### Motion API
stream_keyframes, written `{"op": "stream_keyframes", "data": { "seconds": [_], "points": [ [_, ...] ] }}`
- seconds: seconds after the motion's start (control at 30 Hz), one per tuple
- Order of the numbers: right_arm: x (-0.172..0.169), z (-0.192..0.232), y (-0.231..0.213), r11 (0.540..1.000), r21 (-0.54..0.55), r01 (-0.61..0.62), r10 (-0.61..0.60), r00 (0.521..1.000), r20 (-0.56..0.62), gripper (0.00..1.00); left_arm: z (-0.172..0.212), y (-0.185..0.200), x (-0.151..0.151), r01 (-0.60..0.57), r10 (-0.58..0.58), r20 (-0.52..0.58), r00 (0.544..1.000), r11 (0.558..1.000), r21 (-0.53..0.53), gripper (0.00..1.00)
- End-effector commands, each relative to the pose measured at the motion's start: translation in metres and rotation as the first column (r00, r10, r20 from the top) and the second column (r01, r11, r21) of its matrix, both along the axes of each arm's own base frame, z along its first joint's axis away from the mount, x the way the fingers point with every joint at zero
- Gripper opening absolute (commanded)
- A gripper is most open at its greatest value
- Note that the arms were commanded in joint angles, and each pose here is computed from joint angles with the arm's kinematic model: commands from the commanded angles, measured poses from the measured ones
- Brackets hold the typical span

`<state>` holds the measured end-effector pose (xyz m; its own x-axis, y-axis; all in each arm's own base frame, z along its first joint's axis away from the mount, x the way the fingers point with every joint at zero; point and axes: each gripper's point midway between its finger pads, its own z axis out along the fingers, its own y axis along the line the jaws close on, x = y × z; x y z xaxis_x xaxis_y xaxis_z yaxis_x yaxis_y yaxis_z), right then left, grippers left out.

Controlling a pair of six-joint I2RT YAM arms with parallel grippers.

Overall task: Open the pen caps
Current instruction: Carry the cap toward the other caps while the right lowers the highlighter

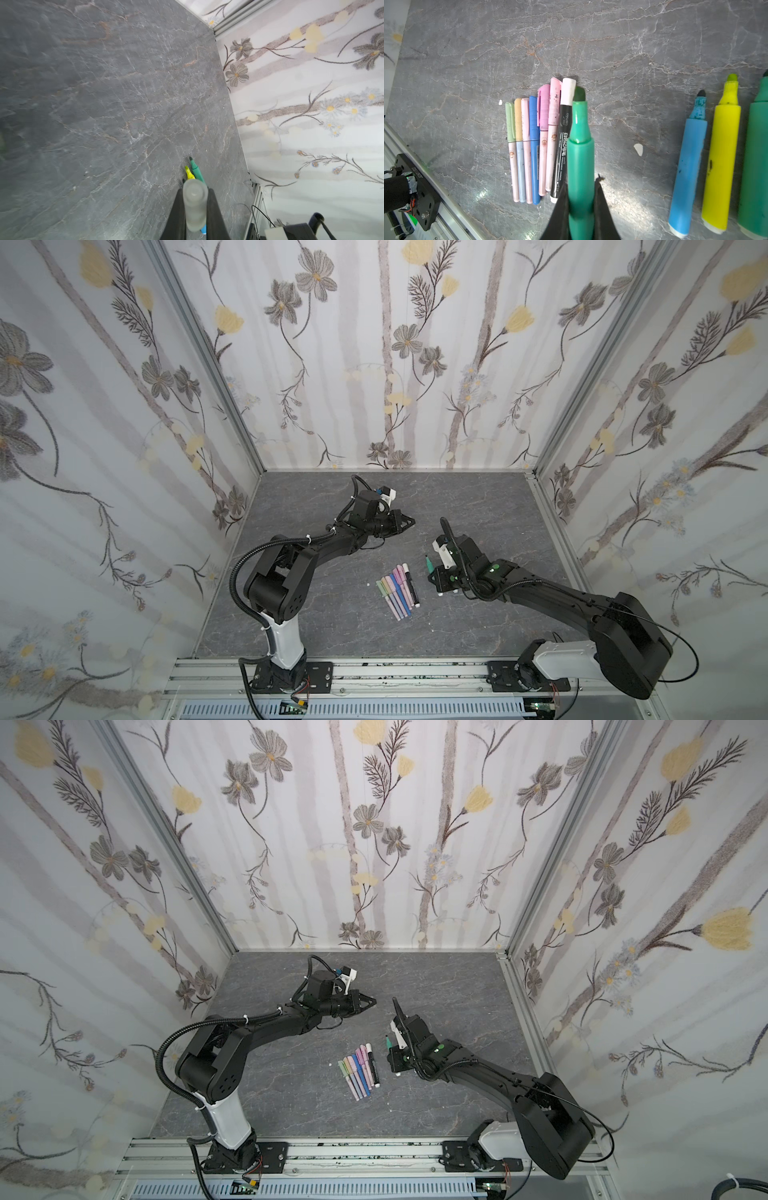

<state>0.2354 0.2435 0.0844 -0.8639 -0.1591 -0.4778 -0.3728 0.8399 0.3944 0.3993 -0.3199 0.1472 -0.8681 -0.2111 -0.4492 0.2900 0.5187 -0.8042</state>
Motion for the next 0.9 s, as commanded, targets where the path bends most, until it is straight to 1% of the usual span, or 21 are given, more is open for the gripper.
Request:
{"op": "stream_keyframes", "data": {
  "seconds": [0.0,0.1,0.27,0.3,0.47,0.63,0.87],
  "points": [
    [-0.001,-0.007,-0.01,0.999,-0.046,0.028,-0.029,1.0,-0.011,0.0,0.009,0.013,0.008,-0.038,0.038,0.038,0.999,0.999,-0.007,0.0],
    [0.0,-0.017,-0.021,0.99,-0.128,0.05,-0.054,0.998,-0.026,0.0,0.008,0.035,0.007,-0.066,0.066,0.031,0.997,0.998,0.012,0.0],
    [0.001,-0.036,-0.039,0.965,-0.252,0.076,-0.089,0.995,-0.043,0.0,0.0,0.086,-0.003,-0.125,0.124,0.012,0.992,0.987,0.102,0.0],
    [0.009,-0.029,-0.035,0.965,-0.249,0.082,-0.091,0.996,-0.024,0.0,-0.001,0.095,-0.006,-0.135,0.135,0.01,0.991,0.984,0.115,0.0],
    [0.016,-0.037,-0.04,0.943,-0.322,0.086,-0.097,0.995,-0.02,0.0,-0.01,0.137,-0.021,-0.192,0.193,0.012,0.981,0.963,0.191,0.0],
    [0.023,-0.04,-0.041,0.927,-0.363,0.094,-0.109,0.994,-0.021,0.0,-0.021,0.157,-0.031,-0.224,0.231,-0.01,0.973,0.952,0.209,0.0],
    [0.029,-0.045,-0.042,0.909,-0.405,0.097,-0.119,0.992,-0.029,0.0,-0.033,0.179,-0.033,-0.253,0.269,-0.026,0.963,0.932,0.259,0.0]
  ]
}}
